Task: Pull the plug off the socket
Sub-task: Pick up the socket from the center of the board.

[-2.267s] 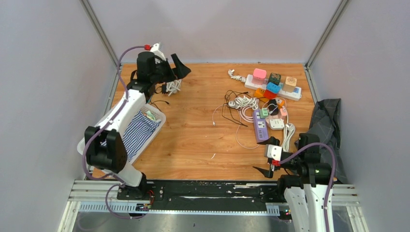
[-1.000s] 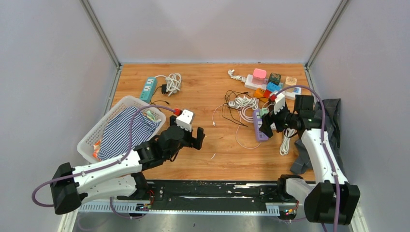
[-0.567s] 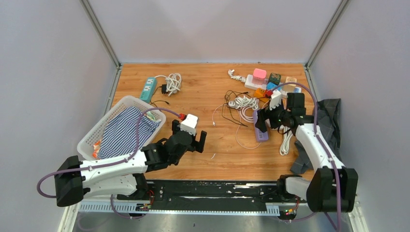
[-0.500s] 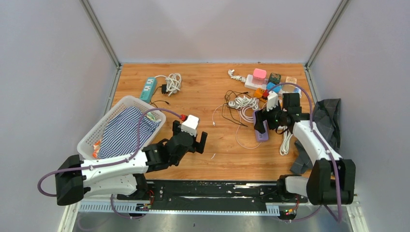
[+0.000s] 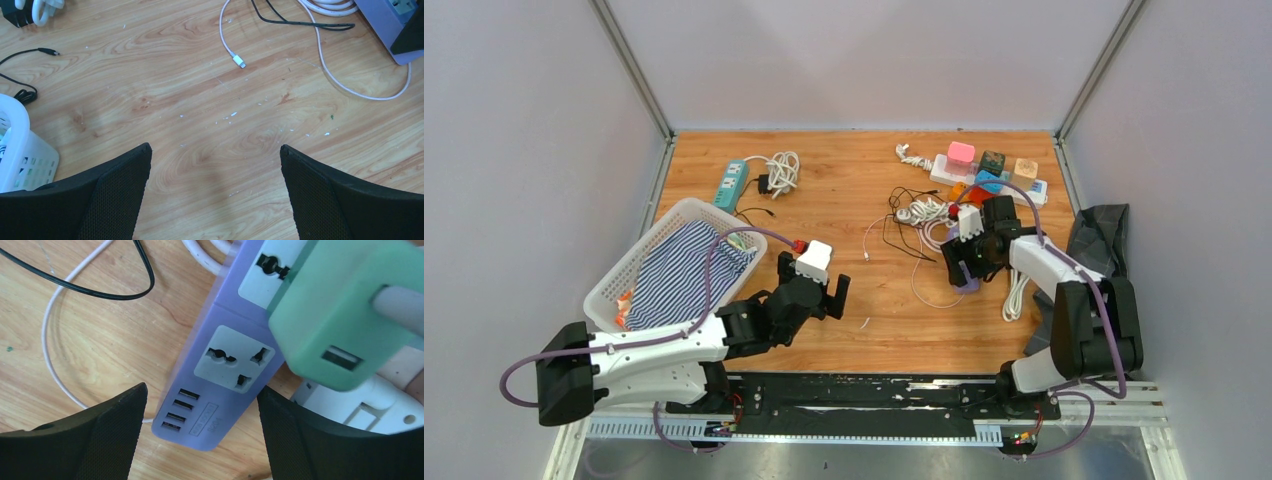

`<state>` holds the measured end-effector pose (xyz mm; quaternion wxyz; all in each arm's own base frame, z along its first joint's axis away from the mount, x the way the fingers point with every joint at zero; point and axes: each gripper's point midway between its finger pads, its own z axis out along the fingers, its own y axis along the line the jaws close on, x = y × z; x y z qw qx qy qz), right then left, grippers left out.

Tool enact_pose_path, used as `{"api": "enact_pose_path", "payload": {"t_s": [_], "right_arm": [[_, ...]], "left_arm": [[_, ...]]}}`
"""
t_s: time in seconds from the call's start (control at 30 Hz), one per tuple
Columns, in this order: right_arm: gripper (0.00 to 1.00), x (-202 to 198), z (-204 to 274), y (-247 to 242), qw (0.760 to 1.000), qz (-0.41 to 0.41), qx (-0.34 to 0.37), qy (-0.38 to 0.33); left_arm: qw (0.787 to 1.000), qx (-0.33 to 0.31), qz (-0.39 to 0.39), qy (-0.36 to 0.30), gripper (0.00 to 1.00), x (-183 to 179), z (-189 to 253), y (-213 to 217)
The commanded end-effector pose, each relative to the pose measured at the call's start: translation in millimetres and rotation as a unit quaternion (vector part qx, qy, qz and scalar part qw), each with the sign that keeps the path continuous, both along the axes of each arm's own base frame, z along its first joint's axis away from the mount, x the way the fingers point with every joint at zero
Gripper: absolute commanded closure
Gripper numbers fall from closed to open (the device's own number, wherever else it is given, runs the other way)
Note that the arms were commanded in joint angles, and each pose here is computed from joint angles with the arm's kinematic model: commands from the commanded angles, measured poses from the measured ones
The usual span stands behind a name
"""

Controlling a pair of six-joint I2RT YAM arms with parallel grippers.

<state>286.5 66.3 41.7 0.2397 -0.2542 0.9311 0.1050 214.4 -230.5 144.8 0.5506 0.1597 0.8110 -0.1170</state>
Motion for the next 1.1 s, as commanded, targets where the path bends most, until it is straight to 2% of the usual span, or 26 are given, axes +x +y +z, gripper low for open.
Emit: {"api": "enact_pose_path", "payload": {"t_s": [0.0,0.13,0.53,0.63,0.87,1.07], "right_arm": [[0.18,-4,-12,-3,0.999,0.000,-0.036,0.024],[0.21,-4,-18,-7,0.998,-0.002,-0.049,0.034],[0.41,-4,-13,-7,0.998,-0.007,-0.050,0.035],[0.50,-3,-9,-7,0.998,-0.008,-0.048,0.028],[0.84,1,5,-9,0.999,-0.016,-0.033,0.011],[0.96,2,20,-6,1.000,-0.017,-0.009,-0.009]], "left_arm": [[1.000,-0.024,0.013,-0.012,0.00,1,8,1],[1.000,-0.026,0.013,-0.011,0.00,0,6,3],[0.999,-0.033,0.016,-0.011,0.00,-2,5,6],[0.999,-0.034,0.016,-0.011,0.00,-2,5,6],[0.999,-0.033,0.015,-0.011,0.00,-2,4,7],[0.999,-0.043,0.012,-0.015,0.00,-1,8,3]]}}
